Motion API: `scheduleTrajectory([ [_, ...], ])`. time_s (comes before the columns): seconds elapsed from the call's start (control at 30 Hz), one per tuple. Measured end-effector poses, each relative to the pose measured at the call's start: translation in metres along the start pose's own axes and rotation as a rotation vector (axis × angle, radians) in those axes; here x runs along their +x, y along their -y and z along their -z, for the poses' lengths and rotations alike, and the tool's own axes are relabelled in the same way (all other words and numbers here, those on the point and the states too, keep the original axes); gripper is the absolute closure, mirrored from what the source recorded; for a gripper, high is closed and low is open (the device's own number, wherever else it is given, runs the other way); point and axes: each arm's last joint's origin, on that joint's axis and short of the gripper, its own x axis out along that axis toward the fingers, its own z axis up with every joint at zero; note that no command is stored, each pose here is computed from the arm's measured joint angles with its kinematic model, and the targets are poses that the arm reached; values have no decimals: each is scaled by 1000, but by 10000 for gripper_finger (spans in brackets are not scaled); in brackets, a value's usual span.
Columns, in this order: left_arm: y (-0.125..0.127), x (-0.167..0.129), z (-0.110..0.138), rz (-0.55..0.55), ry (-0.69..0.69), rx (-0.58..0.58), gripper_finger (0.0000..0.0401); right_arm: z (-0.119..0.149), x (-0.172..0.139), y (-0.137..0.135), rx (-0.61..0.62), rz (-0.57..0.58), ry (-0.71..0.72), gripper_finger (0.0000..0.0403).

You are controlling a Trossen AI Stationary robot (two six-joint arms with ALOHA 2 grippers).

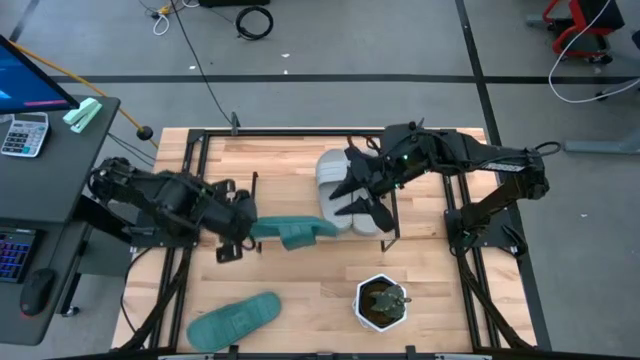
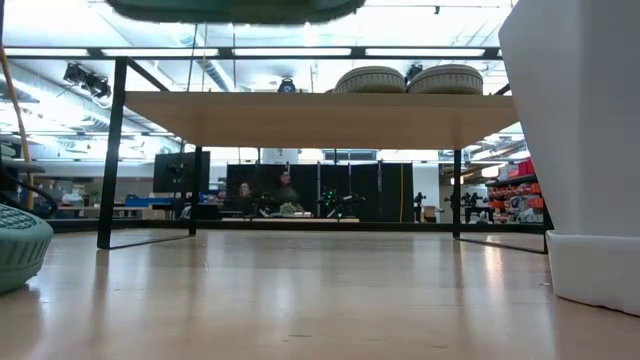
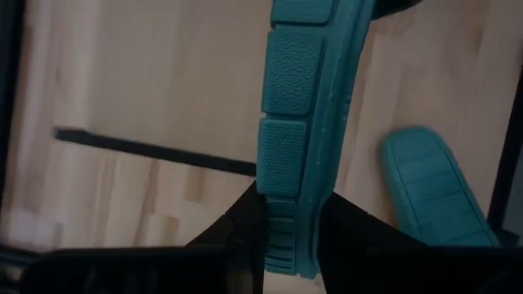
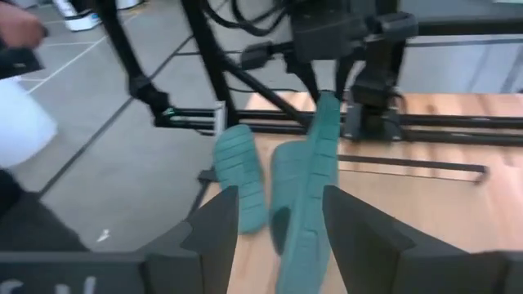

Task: Pick and place slides into the shelf
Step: Put the top green slide on the shelf

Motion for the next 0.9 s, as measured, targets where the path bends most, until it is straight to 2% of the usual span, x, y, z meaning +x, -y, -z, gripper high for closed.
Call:
scheduleTrajectory([
  [0.2,-28,-40,-16,11,171,14,322,1,-2,14,24,45,-13,218],
  [0.33,-43,-59,-19,4,235,27,322,0,-5,19,-6,53,-7,218],
  [0.7,-70,-67,-25,-78,281,77,324,1,-13,33,5,100,-14,217],
  [0.9,-81,-69,-25,-120,293,90,324,1,-18,37,-37,135,-16,217],
])
